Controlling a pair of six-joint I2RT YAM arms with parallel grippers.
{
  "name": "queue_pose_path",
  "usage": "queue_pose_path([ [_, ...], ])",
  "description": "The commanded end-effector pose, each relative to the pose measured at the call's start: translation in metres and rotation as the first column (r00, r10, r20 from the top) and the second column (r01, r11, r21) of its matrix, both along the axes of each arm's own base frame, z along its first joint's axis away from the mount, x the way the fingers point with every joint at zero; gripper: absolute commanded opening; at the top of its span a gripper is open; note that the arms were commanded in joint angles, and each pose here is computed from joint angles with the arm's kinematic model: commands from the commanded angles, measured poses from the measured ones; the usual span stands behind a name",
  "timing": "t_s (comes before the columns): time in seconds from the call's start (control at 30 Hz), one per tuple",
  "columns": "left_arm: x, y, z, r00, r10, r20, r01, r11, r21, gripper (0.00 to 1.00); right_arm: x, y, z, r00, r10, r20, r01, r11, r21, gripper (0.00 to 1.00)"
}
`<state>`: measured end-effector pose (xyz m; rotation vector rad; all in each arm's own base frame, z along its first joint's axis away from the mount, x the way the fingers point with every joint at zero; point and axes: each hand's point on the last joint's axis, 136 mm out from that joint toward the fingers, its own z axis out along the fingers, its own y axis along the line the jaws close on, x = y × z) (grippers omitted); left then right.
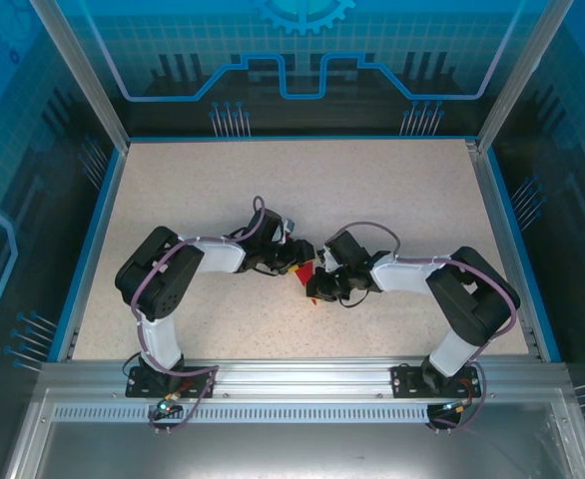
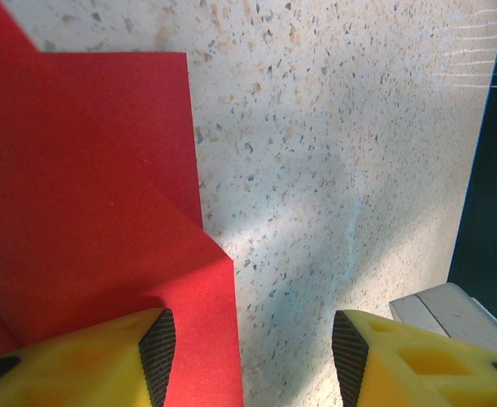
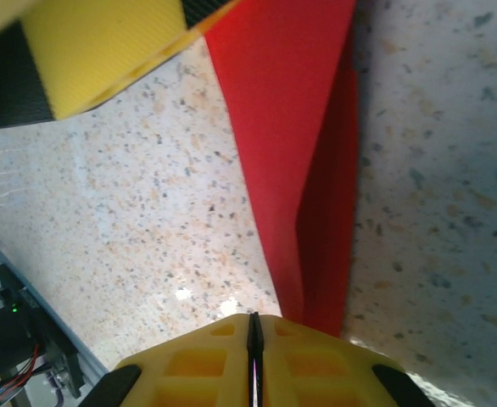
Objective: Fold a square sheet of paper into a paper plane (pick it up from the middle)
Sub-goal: Fold the wing for the fifth time at the center of the table.
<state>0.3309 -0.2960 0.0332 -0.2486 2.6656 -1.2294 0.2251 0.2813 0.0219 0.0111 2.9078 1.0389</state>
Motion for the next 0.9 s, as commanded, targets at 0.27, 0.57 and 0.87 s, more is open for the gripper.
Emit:
queue_pose_path([
  [0.27,-0.011,0.011,-0.035,0.996,0.009,-0.085,-0.002,0.996,0.085,0.56,-0.022,-0.028,-0.037,0.995,-0.015,-0.097,0.006,0.996,-0.091,0.10],
  [0.57,-0.011,0.012,-0.037,0.996,0.012,-0.088,-0.004,0.996,0.093,0.55,-0.033,-0.038,-0.040,0.992,-0.033,-0.120,0.024,0.997,-0.074,0.10],
  [0.87,-0.011,0.013,-0.041,0.995,0.020,-0.098,-0.010,0.995,0.099,0.55,-0.045,-0.044,-0.041,0.989,-0.040,-0.146,0.033,0.998,-0.047,0.10],
])
